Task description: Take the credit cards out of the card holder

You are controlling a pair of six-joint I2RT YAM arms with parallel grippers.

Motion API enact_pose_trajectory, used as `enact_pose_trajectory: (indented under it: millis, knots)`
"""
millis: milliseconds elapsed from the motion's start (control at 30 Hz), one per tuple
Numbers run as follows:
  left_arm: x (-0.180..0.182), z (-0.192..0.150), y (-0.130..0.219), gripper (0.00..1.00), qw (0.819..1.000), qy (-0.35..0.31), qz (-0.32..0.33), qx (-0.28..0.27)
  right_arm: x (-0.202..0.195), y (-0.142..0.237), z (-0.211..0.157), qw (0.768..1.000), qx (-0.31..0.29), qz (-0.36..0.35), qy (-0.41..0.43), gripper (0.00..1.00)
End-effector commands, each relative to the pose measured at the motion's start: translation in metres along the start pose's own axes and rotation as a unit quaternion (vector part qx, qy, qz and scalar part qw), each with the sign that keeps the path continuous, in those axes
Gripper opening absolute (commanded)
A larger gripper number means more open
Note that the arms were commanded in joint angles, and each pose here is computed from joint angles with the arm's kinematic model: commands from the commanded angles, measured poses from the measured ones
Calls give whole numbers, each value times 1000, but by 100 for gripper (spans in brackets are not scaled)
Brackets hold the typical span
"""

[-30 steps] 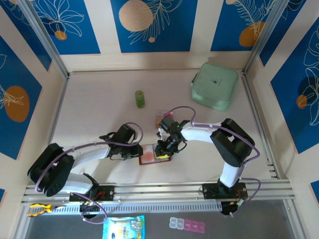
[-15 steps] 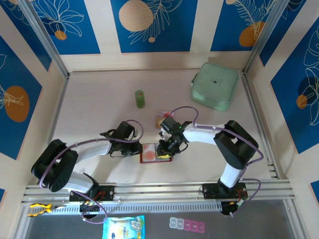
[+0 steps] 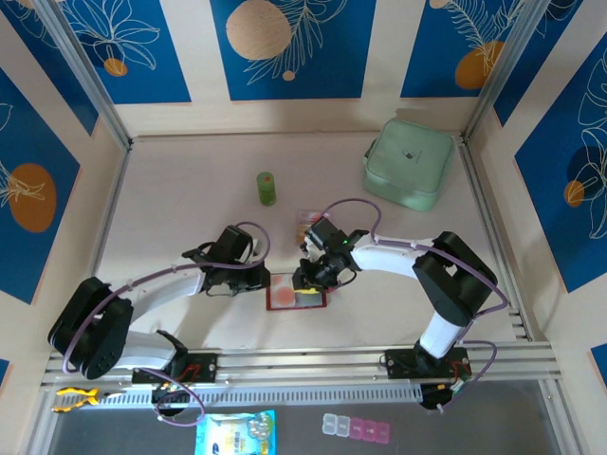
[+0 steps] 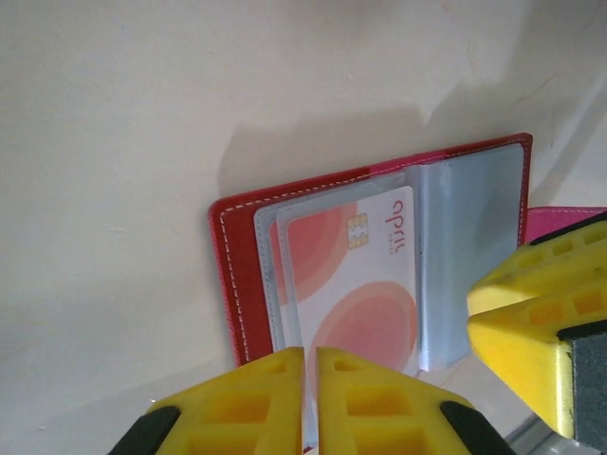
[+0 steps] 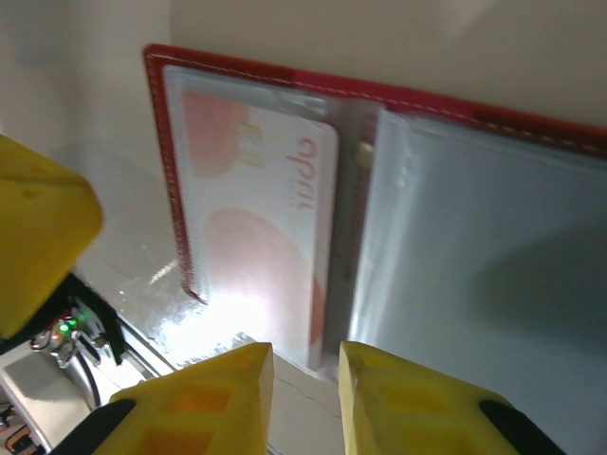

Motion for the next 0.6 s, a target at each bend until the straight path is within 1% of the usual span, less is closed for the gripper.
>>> enact_pose_trajectory:
  millis: [0, 100, 167, 333, 567]
  knots:
    - [-4, -5, -4, 9, 1000, 11, -22, 11, 14, 0, 4, 999, -1, 36, -1, 26]
    - [-13, -7, -11, 8, 998, 19, -55, 24, 14, -2, 5, 999, 0, 42, -4, 26]
    - [-14, -9, -16, 7, 997, 22, -61, 32, 13, -4, 7, 999, 1, 44, -6, 26]
    - [-2, -12, -26, 4, 998, 28, -33, 42, 13, -5, 10, 999, 1, 49, -10, 26]
    - [17, -17, -31, 3, 998, 26, 7, 49, 10, -10, 12, 999, 7, 48, -14, 26]
Point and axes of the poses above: each hand's point on the last joint's axis, 136 mm out from that joint toward the fingers, its own y axis back along the fingers, its own x axis along the line the jaws close on, z = x × y, the point moved 2 cm from there along y, back along the fingers, and after that the axes turned 7 degrees about y, right-handed, at the moved point
